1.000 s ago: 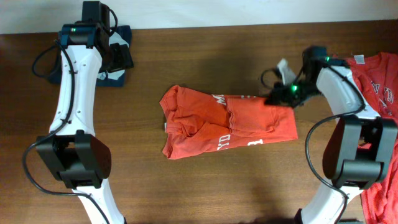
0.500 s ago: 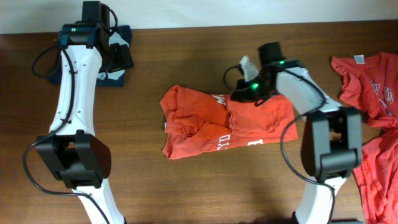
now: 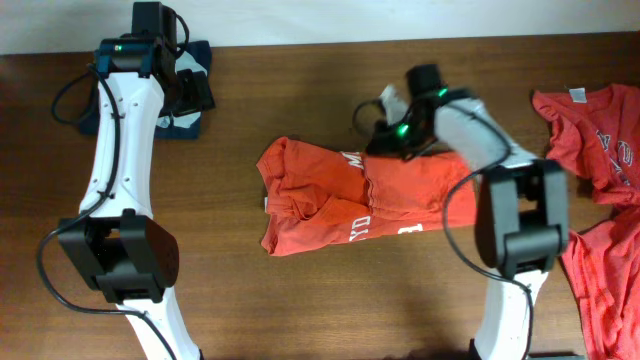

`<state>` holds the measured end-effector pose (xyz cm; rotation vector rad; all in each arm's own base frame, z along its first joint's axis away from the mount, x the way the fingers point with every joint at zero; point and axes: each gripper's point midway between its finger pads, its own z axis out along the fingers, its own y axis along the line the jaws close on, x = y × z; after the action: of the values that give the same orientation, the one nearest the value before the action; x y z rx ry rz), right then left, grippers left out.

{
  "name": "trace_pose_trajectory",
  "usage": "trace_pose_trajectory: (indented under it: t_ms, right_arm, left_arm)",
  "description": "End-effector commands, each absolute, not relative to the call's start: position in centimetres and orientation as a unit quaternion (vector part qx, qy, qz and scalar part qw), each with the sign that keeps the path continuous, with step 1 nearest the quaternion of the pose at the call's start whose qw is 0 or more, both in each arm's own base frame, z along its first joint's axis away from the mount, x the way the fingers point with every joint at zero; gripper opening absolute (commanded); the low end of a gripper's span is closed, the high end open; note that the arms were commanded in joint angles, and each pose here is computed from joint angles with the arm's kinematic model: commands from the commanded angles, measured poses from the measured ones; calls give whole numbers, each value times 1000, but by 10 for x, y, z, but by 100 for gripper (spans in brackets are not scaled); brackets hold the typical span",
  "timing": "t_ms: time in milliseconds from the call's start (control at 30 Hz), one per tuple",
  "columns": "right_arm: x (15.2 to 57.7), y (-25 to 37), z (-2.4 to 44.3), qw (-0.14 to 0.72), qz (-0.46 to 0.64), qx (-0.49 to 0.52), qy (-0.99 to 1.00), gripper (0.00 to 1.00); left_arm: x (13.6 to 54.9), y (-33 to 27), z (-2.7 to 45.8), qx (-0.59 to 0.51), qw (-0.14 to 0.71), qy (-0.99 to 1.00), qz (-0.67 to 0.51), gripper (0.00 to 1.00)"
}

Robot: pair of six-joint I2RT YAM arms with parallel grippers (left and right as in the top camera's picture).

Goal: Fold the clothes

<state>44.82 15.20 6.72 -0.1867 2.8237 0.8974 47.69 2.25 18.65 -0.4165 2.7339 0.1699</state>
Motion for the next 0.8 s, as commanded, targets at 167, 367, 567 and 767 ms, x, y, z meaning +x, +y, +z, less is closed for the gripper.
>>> trace_pose_trajectory:
  t_ms: [167, 367, 567, 767]
  right_arm:
    - [452, 9, 214, 198, 201, -6, 959, 16]
    - [405, -69, 179, 113, 127, 25, 985, 39]
    - [388, -80, 132, 72, 137, 33, 987, 41]
    - [375, -56, 68, 57, 191, 33, 979, 55]
  left_arm:
    - [478, 25, 185, -148, 184, 969, 67, 99]
    - [478, 25, 185, -148, 183, 969, 67, 99]
    - [478, 25, 185, -148, 184, 969, 67, 99]
    - [478, 25, 185, -148, 184, 969, 67, 99]
